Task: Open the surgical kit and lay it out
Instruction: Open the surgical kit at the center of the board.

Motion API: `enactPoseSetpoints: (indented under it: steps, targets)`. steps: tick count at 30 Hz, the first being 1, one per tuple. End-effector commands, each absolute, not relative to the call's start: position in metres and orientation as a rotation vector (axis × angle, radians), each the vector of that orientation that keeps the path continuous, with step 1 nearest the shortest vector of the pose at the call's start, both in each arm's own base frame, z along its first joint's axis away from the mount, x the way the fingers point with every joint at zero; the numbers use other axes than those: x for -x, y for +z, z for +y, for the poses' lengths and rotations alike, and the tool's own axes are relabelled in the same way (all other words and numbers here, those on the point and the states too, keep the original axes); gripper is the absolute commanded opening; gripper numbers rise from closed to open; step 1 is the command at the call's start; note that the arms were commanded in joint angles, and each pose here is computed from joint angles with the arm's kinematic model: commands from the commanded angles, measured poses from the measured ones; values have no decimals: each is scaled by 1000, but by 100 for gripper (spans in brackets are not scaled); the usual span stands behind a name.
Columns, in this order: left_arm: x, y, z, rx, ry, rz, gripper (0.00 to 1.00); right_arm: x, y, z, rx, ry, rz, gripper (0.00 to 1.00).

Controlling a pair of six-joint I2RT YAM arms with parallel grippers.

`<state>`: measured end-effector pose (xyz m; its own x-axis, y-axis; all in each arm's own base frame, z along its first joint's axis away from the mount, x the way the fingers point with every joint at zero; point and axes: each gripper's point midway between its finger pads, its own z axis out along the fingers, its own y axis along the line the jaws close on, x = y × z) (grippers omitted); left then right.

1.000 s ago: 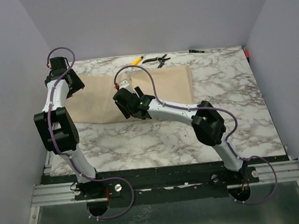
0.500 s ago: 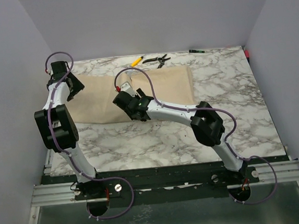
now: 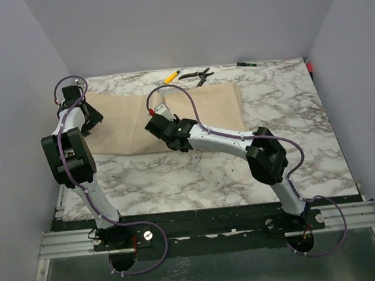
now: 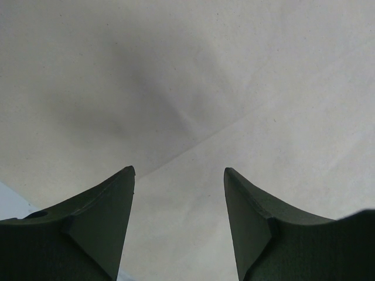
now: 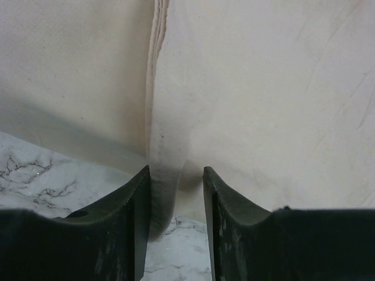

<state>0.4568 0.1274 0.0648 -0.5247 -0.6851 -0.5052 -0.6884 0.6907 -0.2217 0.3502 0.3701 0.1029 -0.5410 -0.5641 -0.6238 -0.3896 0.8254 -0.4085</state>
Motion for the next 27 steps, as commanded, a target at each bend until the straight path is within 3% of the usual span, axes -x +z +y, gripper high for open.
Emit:
enactPoseSetpoints:
  steps: [1,4,9,16,27]
  targets:
    - [-458,62,134,1056,19,2325,64,-343,129,349,679,-286,2221,38]
    - [-459,63,134,1052,2,2328,64,-342,129,340,680,-269,2235,28]
    - [-460,62,132,1042,-16,2336,64,-344,129,327,673,-241,2257,1]
    - [-467,64,129,1010,-60,2344,64,-374,145,258,545,-383,2249,1]
    - [-479,64,122,981,-144,2359,64,-426,163,35,87,-754,2211,1]
